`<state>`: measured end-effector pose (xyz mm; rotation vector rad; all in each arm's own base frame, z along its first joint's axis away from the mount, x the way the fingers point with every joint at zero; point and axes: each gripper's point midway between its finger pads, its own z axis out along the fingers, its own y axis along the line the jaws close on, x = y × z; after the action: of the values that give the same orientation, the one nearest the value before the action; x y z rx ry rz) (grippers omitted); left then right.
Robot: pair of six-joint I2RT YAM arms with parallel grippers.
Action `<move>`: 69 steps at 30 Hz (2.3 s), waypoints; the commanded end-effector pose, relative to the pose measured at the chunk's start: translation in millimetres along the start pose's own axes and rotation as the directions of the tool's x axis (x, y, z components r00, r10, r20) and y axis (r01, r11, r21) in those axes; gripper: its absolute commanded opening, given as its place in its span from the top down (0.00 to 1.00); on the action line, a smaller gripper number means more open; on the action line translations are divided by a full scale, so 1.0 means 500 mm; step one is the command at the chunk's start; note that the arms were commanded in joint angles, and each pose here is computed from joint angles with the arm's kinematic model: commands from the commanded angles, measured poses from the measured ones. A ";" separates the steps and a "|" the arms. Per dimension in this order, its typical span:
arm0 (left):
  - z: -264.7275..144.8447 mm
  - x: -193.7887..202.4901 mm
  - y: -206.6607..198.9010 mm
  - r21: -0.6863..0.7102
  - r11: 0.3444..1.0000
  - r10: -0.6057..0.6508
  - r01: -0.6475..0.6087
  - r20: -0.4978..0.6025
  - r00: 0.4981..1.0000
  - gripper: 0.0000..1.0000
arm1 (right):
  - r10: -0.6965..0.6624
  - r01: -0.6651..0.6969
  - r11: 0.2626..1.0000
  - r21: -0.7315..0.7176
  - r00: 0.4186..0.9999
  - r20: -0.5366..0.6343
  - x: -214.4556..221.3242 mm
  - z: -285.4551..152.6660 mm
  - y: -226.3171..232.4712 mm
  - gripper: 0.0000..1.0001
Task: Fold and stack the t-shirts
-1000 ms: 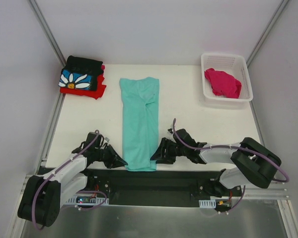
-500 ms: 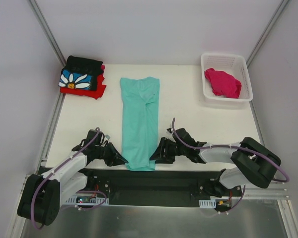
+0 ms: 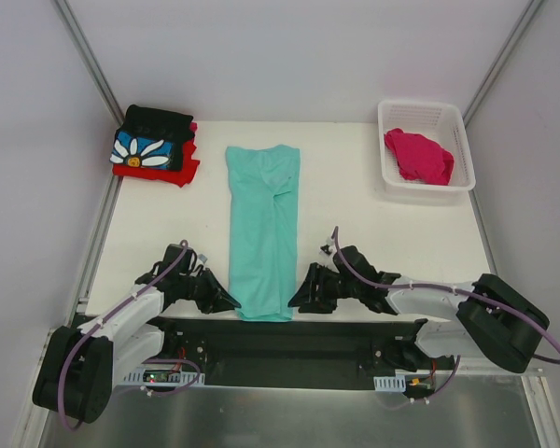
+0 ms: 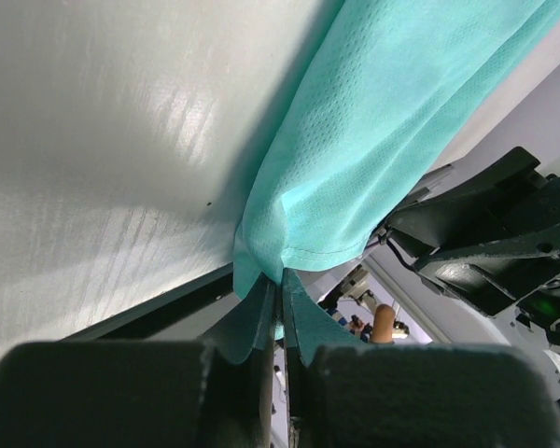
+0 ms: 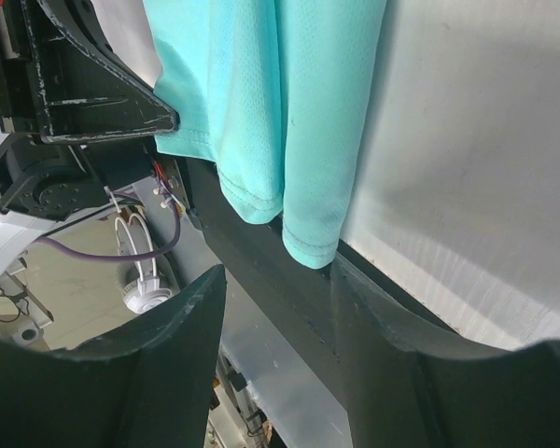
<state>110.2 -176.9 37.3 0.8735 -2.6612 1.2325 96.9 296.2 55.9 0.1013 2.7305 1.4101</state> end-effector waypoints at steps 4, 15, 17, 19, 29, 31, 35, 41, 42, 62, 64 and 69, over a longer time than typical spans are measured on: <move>-0.002 0.003 -0.003 -0.020 1.000 -0.003 0.003 0.001 1.000 1.00 | -0.017 0.017 1.000 -0.002 1.000 -0.026 0.008 0.009 0.001 0.48; -0.002 0.004 -0.005 -0.018 1.000 -0.001 0.001 -0.002 1.000 1.00 | -0.020 0.019 1.000 -0.013 0.999 -0.051 0.010 0.036 0.008 0.50; -0.002 0.005 -0.005 -0.017 1.000 0.000 0.000 -0.002 1.000 1.00 | -0.020 0.019 1.000 -0.019 0.998 -0.057 0.008 0.045 0.016 0.50; -0.002 0.006 -0.002 -0.020 1.000 -0.002 0.002 -0.003 1.000 1.00 | -0.026 0.024 0.999 -0.030 0.998 -0.065 0.010 0.051 0.024 0.51; -0.002 0.009 0.001 -0.018 1.000 -0.004 0.004 -0.006 1.000 1.00 | -0.037 0.034 0.998 -0.044 0.996 -0.080 0.012 0.068 0.044 0.60; -0.002 0.009 0.001 -0.016 1.000 -0.003 0.003 -0.007 1.000 1.00 | -0.036 0.033 0.999 -0.043 0.996 -0.082 0.013 0.069 0.043 0.71; -0.001 0.011 0.004 -0.014 1.000 -0.005 0.005 -0.006 1.000 1.00 | -0.044 0.040 0.998 -0.049 0.995 -0.089 0.021 0.064 0.043 0.83; -0.002 0.015 0.007 -0.006 1.000 -0.011 0.011 -0.008 1.000 1.00 | -0.037 0.033 0.998 -0.047 0.994 -0.099 0.031 0.053 0.038 0.86; -0.002 0.016 0.008 -0.006 1.000 -0.011 0.011 -0.010 1.000 1.00 | -0.042 0.037 0.998 -0.054 0.994 -0.100 0.036 0.048 0.040 0.87; -0.043 0.085 -0.004 0.023 1.000 0.003 -0.002 -0.048 0.999 1.00 | -0.098 0.096 0.995 -0.026 0.991 -0.094 0.112 -0.033 0.063 0.89; -0.050 0.089 -0.007 0.025 1.000 0.010 -0.009 -0.040 0.999 1.00 | -0.100 0.101 0.995 0.000 0.991 -0.084 0.115 -0.043 0.053 0.89; -0.047 0.083 0.000 0.004 1.000 0.010 -0.009 -0.022 1.000 1.00 | -0.123 0.125 0.992 0.032 0.990 -0.064 0.110 -0.059 0.046 0.85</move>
<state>79.1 -183.8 68.3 0.7092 -2.7014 1.3764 38.9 302.5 98.0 -0.1304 2.7221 1.4628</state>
